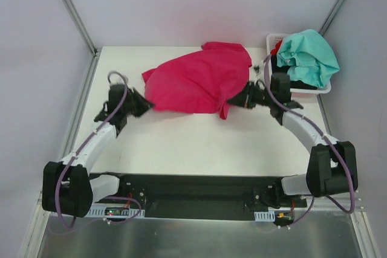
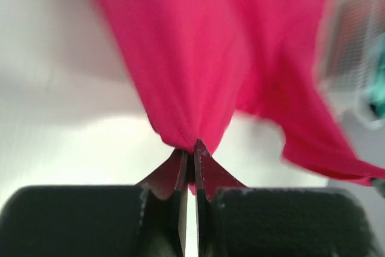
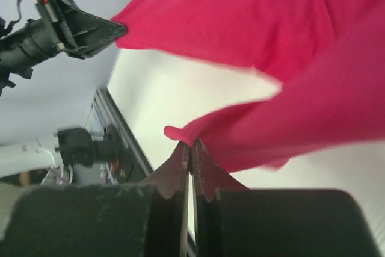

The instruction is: Fold and stack the t-shirts

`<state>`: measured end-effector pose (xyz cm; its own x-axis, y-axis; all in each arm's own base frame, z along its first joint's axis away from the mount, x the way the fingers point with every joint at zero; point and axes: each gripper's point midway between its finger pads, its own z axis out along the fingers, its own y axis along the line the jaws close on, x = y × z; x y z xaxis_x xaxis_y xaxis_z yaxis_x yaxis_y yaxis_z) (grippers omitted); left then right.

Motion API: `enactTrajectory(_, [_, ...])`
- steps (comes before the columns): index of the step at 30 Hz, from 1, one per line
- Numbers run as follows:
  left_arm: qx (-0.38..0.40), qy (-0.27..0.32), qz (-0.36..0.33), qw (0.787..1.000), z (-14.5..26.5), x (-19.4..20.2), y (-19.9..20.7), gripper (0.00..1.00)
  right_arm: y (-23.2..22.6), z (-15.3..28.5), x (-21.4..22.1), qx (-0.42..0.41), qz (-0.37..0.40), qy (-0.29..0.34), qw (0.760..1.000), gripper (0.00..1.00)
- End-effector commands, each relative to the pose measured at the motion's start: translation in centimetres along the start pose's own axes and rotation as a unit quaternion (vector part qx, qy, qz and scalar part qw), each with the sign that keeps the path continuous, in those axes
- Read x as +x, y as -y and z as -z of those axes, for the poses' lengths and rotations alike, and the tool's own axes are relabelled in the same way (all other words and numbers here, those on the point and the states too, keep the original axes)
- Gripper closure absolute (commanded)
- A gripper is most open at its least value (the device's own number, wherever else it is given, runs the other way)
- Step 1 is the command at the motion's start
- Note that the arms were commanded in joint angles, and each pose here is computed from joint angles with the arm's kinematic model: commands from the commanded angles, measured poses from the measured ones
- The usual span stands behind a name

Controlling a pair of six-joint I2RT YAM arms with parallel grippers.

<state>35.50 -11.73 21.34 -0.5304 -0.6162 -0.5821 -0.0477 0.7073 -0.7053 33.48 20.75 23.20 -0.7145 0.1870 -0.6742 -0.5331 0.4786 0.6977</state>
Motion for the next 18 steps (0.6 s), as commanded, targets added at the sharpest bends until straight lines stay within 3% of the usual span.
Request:
enactTrajectory(1, [-0.119,-0.160,0.137,0.970,2.5,15.0,-9.3,1.00,-0.7,0.6,9.4,0.027,-0.046,-0.043,0.998,0.99])
enactTrajectory(4, [-0.188,-0.188,0.128,0.956,7.6,19.6,-11.3,1.00,-1.9,3.1,14.6,0.055,-0.070,-0.047,0.995,0.99])
enactTrajectory(5, [-0.196,-0.190,0.128,0.953,8.8,20.2,-11.4,1.00,-3.4,4.4,14.7,0.048,-0.051,-0.028,0.997,0.99])
enactTrajectory(6, [-0.196,-0.187,0.134,0.953,9.6,20.3,-11.2,1.00,-3.0,5.8,17.6,0.077,-0.073,-0.063,0.992,0.99])
enactTrajectory(9, [-0.214,-0.195,0.133,0.948,13.7,20.6,-11.6,1.00,-3.9,10.2,20.0,0.126,-0.045,-0.071,0.989,0.99])
enactTrajectory(13, [-0.223,-0.170,0.107,0.954,16.0,18.9,-11.6,1.00,-5.3,13.9,19.7,0.152,-0.012,-0.056,0.987,0.99])
enactTrajectory(18, [-0.222,-0.163,0.092,0.957,16.0,17.3,-10.1,1.00,-5.5,14.4,19.5,0.161,0.006,-0.075,0.984,0.99])
